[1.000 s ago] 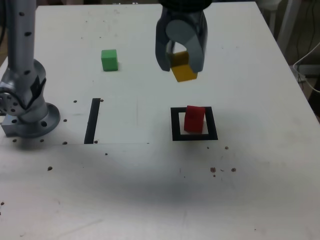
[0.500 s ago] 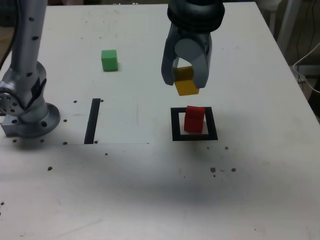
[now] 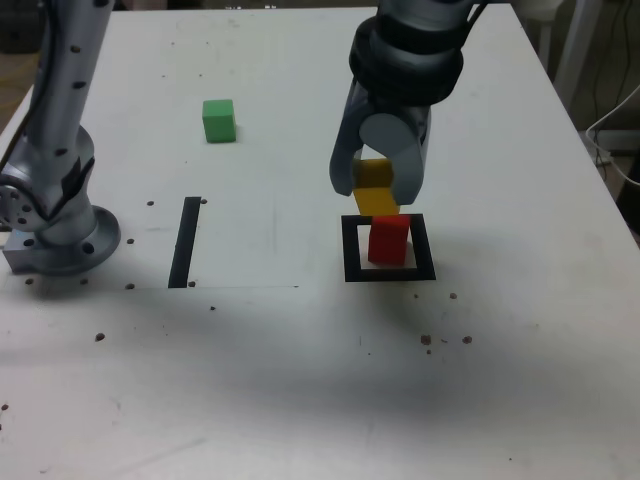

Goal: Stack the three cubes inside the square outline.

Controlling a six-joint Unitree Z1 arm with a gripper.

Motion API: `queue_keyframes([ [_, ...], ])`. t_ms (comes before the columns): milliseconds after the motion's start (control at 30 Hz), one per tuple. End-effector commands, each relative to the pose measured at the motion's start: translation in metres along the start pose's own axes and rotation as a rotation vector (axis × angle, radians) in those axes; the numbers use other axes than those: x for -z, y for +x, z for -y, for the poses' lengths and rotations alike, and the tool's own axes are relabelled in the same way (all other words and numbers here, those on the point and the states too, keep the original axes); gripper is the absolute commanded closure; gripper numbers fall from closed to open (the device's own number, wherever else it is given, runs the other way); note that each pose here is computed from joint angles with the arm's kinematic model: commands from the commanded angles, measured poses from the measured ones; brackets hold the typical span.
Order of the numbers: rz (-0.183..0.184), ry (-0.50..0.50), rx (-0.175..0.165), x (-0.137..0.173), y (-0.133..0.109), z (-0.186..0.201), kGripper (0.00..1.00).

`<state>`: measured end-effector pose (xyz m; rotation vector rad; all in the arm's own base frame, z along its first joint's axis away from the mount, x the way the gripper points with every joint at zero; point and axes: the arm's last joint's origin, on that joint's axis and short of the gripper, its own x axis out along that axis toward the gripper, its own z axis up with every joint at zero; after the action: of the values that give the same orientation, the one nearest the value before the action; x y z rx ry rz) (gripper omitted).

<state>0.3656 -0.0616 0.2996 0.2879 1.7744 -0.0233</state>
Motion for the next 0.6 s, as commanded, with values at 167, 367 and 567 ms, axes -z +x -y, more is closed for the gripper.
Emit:
queue_keyframes([
  [167,-0.032,0.004,-0.017,-0.005,0.005,0.000,0.62],
  [367,-0.034,0.004,-0.016,-0.009,0.007,0.000,0.62],
  [567,-0.049,0.004,-0.010,-0.012,0.013,-0.002,0.62],
])
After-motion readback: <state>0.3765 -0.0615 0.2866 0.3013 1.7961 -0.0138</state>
